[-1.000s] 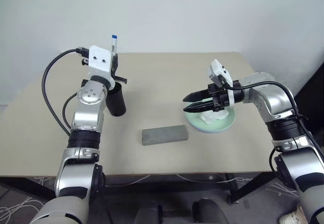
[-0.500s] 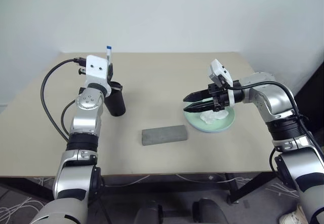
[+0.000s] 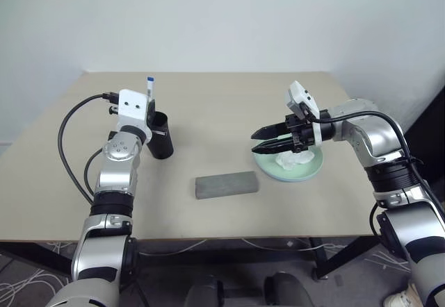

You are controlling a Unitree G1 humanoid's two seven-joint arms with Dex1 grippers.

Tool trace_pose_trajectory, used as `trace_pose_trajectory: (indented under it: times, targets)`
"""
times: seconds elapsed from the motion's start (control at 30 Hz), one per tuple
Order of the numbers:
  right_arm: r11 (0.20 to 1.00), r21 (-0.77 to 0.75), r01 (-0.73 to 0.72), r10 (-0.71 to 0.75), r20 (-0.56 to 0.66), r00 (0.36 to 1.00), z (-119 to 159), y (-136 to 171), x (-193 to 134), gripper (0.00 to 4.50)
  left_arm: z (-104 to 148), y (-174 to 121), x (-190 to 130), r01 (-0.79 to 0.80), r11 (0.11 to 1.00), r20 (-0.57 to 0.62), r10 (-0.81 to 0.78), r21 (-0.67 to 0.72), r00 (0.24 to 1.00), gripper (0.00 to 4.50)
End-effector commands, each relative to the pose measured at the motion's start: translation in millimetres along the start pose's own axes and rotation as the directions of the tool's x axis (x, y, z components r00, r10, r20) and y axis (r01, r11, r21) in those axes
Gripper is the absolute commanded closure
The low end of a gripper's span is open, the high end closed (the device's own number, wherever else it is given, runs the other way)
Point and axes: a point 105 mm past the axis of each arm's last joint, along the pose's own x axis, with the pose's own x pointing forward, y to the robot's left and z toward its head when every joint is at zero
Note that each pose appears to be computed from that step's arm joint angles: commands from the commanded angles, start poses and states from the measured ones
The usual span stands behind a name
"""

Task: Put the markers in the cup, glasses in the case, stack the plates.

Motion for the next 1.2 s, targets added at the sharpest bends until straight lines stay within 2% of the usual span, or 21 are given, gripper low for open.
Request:
trace_pose_trajectory:
  times: [0.03,0.37,0.53,0.6,0.7,0.83,1.03,1.2]
  targets:
    - [0.998,-0.060,0.017,-0.015,0.030,0.999,17,-1,-7,2.53,11,7,-1,-0.016,1.000,0.045,0.016,0.006,0.999,3.36]
    - [0.998,-0.065,0.013,-0.011,0.032,0.999,17,-1,-6,2.53,15,5,-6,0.016,1.000,0.053,-0.016,0.011,0.998,0.02]
    - [0.998,-0.064,0.013,-0.011,0.032,0.999,17,-1,-6,2.53,32,5,-18,0.102,0.995,0.086,-0.103,0.015,0.991,0.02]
    - [0.998,-0.055,0.017,-0.015,0.031,0.999,15,-1,-7,2.53,37,14,-26,0.116,0.992,0.089,-0.119,0.043,0.989,0.02]
    - [0.999,-0.045,0.021,-0.020,0.029,0.999,11,0,-8,2.53,40,27,-51,0.222,0.974,0.048,-0.224,0.041,0.973,0.02]
    - [0.999,-0.031,0.034,-0.033,0.038,0.999,10,-2,-9,2.53,41,40,-91,0.347,0.935,-0.040,-0.344,0.080,0.938,0.02]
    - [1.000,-0.011,0.015,-0.014,0.046,0.999,9,4,-2,2.53,31,38,-164,0.574,0.815,-0.244,-0.543,0.074,0.803,0.02]
    - [1.000,0.001,-0.029,0.029,0.049,0.998,11,11,9,2.53,29,63,-191,0.534,0.845,-0.332,-0.493,0.039,0.805,0.02]
